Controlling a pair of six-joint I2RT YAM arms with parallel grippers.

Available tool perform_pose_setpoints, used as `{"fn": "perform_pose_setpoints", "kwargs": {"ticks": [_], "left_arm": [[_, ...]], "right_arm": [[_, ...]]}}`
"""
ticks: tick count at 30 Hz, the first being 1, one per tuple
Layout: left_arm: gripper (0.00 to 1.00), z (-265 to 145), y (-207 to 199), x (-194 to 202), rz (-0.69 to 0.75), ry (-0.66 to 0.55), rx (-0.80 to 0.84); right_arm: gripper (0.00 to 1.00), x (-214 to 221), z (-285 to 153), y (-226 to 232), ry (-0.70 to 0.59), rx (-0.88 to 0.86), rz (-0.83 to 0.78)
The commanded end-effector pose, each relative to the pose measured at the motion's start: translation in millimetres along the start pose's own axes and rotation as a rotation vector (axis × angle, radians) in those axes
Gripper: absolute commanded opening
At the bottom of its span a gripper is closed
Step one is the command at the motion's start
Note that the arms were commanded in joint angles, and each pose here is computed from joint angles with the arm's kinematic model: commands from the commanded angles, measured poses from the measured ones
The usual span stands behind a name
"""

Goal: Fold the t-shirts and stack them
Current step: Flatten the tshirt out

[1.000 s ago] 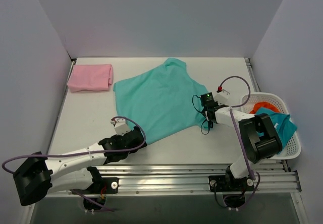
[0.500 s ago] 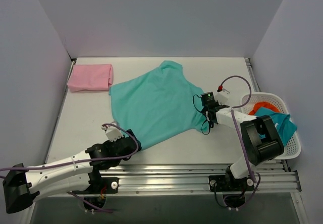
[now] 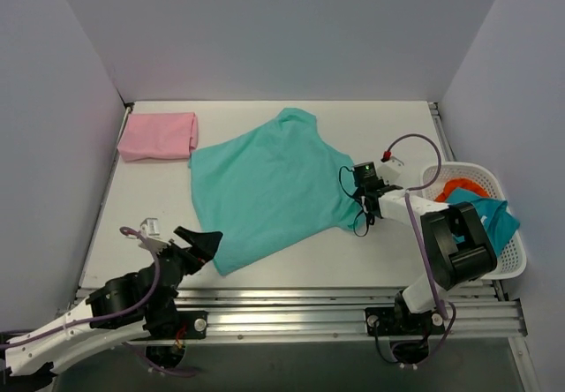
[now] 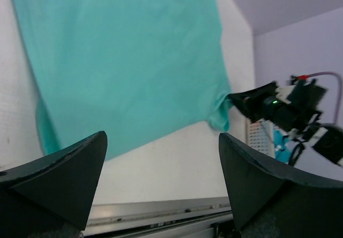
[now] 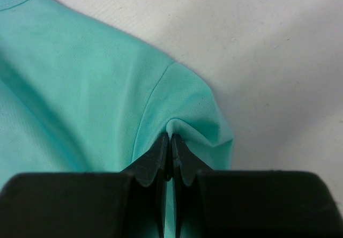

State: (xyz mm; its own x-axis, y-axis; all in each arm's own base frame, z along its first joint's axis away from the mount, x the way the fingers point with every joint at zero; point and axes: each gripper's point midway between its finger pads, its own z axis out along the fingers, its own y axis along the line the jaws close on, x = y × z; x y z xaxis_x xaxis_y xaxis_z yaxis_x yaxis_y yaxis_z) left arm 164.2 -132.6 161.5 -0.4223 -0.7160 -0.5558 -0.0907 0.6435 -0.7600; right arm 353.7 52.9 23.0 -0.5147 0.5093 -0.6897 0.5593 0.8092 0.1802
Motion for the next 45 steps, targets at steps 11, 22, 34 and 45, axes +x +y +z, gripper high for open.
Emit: {"fn": "perform_pose_setpoints", "kwargs": {"ticks": [11, 22, 34, 45], "left_arm": [[0.94, -15.2, 25.9, -23.7, 0.058, -0.038, -0.150], [0.94, 21.2, 40.8, 91.2, 0.227, 0.302, -0.400], [0.94, 33.9, 60.4, 134.6, 0.137, 0.387, -0.363], [0.94, 37.4, 86.8, 144.5, 0.121, 0.377, -0.433]], "right_arm": [[0.00, -1.2, 8.6, -5.1, 0.002, 0.014, 0.018], [0.00, -10.7, 3.3, -11.9, -0.012, 0.010, 0.041], [0.00, -11.3, 4.5, -14.4, -0.008, 0.010, 0.048], [0.00, -9.6, 7.2, -13.1, 0.001, 0.008, 0.044]]}}
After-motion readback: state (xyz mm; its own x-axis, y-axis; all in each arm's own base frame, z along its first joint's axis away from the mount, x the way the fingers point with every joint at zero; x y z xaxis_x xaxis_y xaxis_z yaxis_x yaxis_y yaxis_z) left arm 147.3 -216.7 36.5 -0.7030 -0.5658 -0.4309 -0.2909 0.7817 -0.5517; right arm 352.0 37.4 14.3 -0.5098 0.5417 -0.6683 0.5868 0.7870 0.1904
